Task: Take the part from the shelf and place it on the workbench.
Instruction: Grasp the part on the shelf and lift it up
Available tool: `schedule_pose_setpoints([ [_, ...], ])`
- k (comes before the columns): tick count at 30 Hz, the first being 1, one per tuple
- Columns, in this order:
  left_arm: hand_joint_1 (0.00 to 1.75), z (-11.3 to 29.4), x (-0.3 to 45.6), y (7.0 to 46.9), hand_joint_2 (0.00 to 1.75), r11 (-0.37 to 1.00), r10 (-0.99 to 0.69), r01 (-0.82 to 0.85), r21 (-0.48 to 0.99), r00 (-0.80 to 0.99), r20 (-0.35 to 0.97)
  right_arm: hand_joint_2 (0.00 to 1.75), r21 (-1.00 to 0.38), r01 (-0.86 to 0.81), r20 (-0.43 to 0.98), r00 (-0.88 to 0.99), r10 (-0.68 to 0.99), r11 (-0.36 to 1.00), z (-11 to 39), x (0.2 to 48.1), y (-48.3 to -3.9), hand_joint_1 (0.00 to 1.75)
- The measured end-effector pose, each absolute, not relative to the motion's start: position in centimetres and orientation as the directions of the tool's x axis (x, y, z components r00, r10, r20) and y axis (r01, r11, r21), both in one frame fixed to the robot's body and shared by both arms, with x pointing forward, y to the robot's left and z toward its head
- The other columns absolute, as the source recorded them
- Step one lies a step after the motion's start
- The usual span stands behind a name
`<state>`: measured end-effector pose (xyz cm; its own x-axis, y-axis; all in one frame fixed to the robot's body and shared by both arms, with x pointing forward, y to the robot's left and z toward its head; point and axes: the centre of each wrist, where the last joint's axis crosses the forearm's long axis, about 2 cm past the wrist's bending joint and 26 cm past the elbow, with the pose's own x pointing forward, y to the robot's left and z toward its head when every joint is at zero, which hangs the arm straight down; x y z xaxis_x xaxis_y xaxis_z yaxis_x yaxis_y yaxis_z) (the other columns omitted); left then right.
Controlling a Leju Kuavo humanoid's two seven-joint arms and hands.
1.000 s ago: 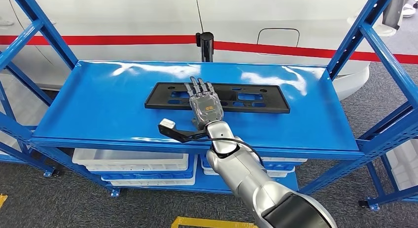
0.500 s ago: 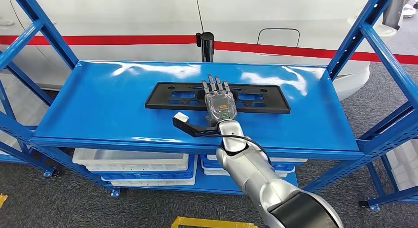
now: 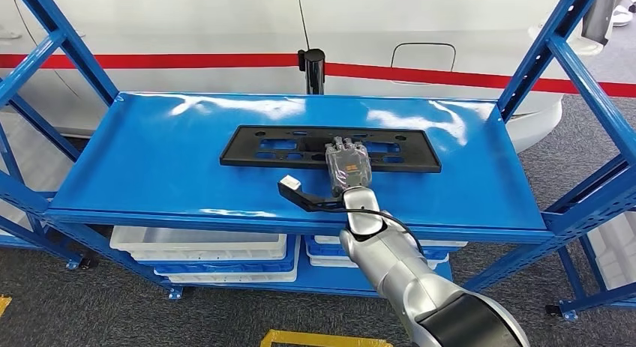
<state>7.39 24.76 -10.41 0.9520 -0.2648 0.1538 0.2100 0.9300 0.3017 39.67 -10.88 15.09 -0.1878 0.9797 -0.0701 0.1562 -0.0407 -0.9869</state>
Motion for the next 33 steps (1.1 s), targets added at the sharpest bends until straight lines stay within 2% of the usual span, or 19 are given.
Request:
schedule_pose_setpoints([
  [6, 0.00, -10.3, 7.9, 24.8, 0.00, 0.925, -0.278, 0.210, 0.316, 0.942, 0.188, 1.75, -0.984, 0.169, -0.095, -0.188, 0.978, -0.063, 14.7, 39.5, -11.1, 1.75],
  [12, 0.00, -10.2, 8.4, 25.0, 0.00, 0.923, -0.270, 0.143, 0.357, 0.902, 0.337, 1.75, -0.974, 0.218, -0.103, -0.183, 0.978, -0.062, 14.5, 39.4, -11.4, 1.75],
  [17, 0.00, -10.1, 8.9, 25.2, 0.00, 0.929, -0.236, 0.093, 0.358, 0.894, 0.381, 1.75, -0.968, 0.247, -0.097, -0.183, 0.978, -0.050, 14.7, 39.4, -11.6, 1.75],
  [22, 0.00, -10.2, 8.6, 25.4, 0.00, 0.964, -0.082, -0.043, 0.261, 0.890, 0.449, 1.75, -0.933, 0.359, -0.054, -0.197, 0.979, 0.021, 16.3, 39.0, -11.6, 1.75],
  [27, 0.00, -10.3, 8.5, 25.5, 0.00, 0.970, -0.025, -0.094, 0.223, 0.878, 0.479, 1.75, -0.877, 0.474, -0.028, -0.199, 0.980, 0.071, 18.8, 38.2, -11.6, 1.75],
  [33, 0.00, -10.4, 8.3, 25.7, 0.00, 0.976, 0.070, -0.164, 0.140, 0.855, 0.515, 1.75, -0.717, 0.678, -0.010, -0.245, 0.969, 0.164, 24.1, 35.8, -11.8, 1.75],
])
